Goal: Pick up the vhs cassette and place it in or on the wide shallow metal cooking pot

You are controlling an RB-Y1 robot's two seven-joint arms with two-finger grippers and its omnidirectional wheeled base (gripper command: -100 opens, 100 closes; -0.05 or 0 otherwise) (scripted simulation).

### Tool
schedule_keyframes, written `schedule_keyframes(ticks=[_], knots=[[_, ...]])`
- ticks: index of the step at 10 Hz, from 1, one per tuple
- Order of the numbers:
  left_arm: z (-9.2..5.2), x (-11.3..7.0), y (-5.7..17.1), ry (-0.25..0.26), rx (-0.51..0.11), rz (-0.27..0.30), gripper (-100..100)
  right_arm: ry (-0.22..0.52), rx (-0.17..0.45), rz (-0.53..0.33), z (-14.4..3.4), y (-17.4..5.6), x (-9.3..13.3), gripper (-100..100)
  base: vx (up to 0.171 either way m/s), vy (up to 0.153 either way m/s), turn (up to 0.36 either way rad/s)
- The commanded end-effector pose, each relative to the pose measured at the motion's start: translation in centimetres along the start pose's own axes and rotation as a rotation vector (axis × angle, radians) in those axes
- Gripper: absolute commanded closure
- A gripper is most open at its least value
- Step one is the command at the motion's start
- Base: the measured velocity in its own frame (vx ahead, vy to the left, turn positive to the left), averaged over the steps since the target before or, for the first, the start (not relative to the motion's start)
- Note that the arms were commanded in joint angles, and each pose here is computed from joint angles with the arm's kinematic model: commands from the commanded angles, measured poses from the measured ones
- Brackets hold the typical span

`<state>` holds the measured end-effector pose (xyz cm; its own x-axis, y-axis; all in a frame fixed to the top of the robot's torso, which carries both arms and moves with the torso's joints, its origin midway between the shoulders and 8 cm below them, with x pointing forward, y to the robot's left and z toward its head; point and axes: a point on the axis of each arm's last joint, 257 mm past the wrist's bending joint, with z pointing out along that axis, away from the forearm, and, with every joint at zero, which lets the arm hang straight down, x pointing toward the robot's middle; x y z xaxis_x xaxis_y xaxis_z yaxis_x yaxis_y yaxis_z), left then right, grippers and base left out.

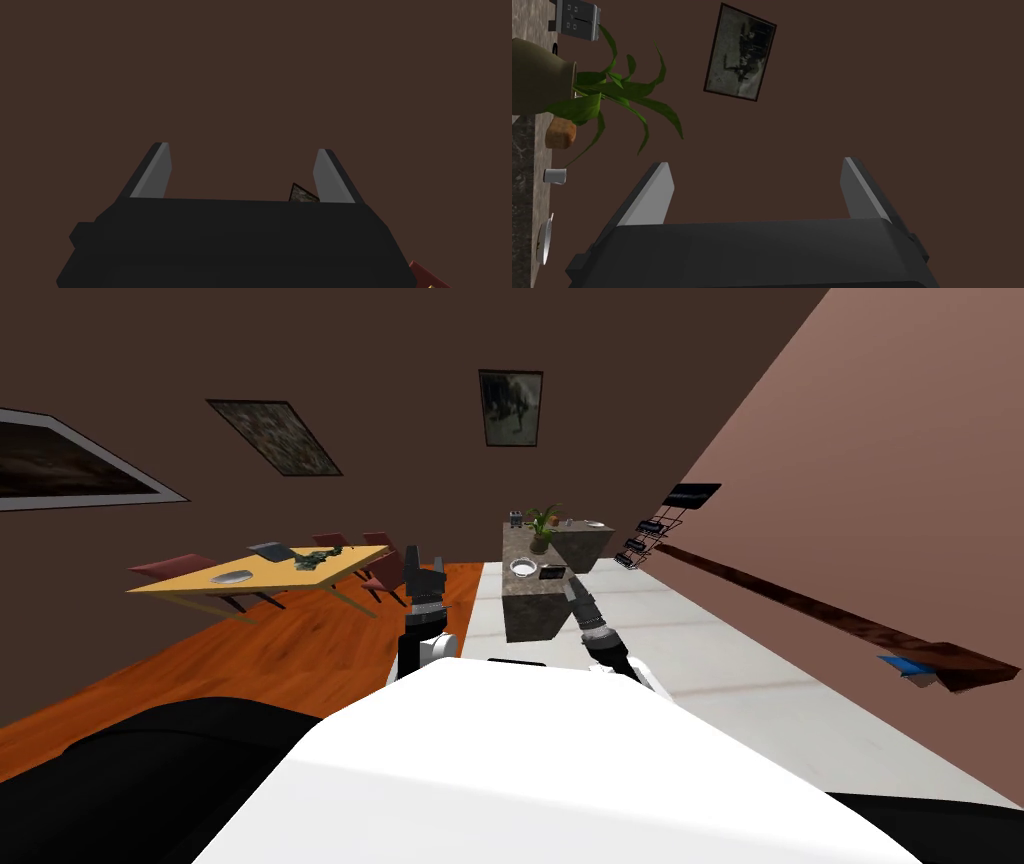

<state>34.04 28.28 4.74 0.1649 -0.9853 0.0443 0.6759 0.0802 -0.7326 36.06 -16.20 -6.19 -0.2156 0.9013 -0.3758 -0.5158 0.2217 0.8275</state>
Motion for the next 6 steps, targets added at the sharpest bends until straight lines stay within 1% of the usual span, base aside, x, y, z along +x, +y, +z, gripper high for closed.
schedule_keyframes(ticks=[1,2,3,4,5,6], knots=[[0.0,0.0,0.0,0.000,0.000,0.000,0,0.044,0.014,-0.018,-0.5,-0.5,0.9,-100,-0.068,-0.029,0.085],[0.0,0.0,0.0,0.000,0.000,0.000,0,0.095,0.037,-0.030,-1.2,-1.5,2.5,-100,-0.077,-0.035,0.165],[0.0,0.0,0.0,0.000,0.000,0.000,0,0.116,0.042,-0.043,-1.4,-1.6,2.7,-100,-0.054,-0.035,0.073],[0.0,0.0,0.0,0.000,0.000,0.000,0,0.167,0.067,-0.055,-2.3,-2.7,4.3,-100,-0.059,-0.026,0.186],[0.0,0.0,0.0,0.000,0.000,0.000,0,0.191,0.072,-0.069,-2.6,-2.9,4.4,-100,-0.056,-0.030,0.079],[0.0,0.0,0.0,0.000,0.000,0.000,0,0.240,0.099,-0.079,-3.7,-4.0,6.0,-100,-0.063,-0.026,0.167]])
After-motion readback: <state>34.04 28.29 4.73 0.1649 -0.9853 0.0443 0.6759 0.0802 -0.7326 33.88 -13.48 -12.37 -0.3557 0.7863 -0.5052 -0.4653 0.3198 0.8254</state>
